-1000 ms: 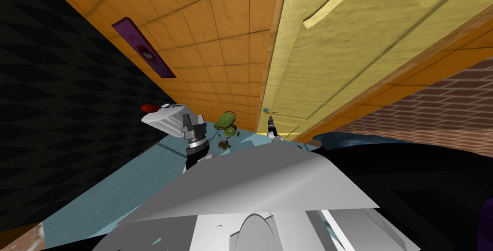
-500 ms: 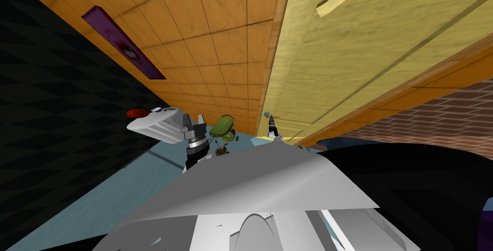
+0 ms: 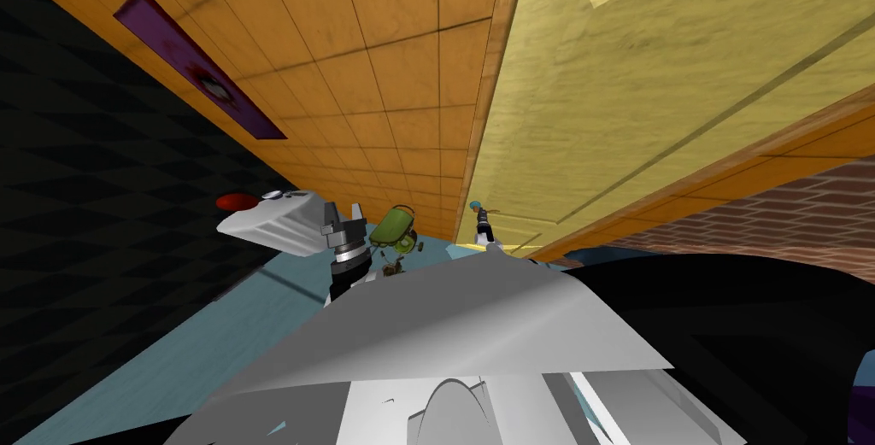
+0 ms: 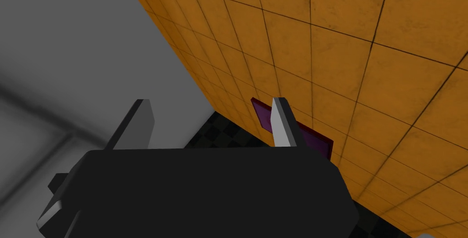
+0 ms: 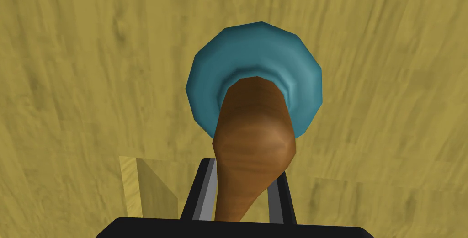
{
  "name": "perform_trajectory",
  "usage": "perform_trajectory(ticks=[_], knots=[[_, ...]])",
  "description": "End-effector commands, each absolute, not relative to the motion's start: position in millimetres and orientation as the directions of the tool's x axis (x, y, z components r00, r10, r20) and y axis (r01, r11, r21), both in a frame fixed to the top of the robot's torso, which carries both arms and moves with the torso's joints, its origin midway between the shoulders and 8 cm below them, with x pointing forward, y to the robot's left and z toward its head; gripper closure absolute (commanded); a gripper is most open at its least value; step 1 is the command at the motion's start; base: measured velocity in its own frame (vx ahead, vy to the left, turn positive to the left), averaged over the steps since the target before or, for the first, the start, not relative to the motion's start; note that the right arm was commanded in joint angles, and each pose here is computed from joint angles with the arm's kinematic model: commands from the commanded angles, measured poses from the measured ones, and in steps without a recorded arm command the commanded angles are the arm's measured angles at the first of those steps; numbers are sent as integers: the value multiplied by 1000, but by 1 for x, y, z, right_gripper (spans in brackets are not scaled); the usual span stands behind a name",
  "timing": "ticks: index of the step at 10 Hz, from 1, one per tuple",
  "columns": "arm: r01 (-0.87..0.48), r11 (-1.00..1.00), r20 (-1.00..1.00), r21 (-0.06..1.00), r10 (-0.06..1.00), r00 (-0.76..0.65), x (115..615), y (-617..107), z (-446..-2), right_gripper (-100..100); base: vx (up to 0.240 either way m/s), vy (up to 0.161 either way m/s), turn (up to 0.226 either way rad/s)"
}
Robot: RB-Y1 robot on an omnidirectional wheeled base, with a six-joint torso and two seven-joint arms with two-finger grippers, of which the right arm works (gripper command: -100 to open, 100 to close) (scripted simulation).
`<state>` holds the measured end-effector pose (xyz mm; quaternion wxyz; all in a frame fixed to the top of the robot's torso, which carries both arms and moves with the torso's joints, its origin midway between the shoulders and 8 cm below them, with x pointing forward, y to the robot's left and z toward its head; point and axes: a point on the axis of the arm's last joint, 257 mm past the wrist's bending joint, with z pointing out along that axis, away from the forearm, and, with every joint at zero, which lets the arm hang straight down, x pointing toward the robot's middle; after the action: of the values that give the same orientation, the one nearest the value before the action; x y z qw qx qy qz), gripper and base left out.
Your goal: Pull the door open
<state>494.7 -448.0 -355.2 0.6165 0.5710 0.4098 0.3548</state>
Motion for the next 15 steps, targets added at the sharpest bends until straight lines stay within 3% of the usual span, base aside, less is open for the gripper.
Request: perform_trajectory(ticks=[1, 4, 15], knots=[[32, 98, -103, 995, 905, 412, 494, -448, -355, 100, -23, 4, 4], [38, 94, -101, 995, 907, 410, 493, -448, -359, 100, -39, 3, 33], [35, 100, -106, 994, 916, 388, 480, -475, -357, 100, -188, 33, 107]])
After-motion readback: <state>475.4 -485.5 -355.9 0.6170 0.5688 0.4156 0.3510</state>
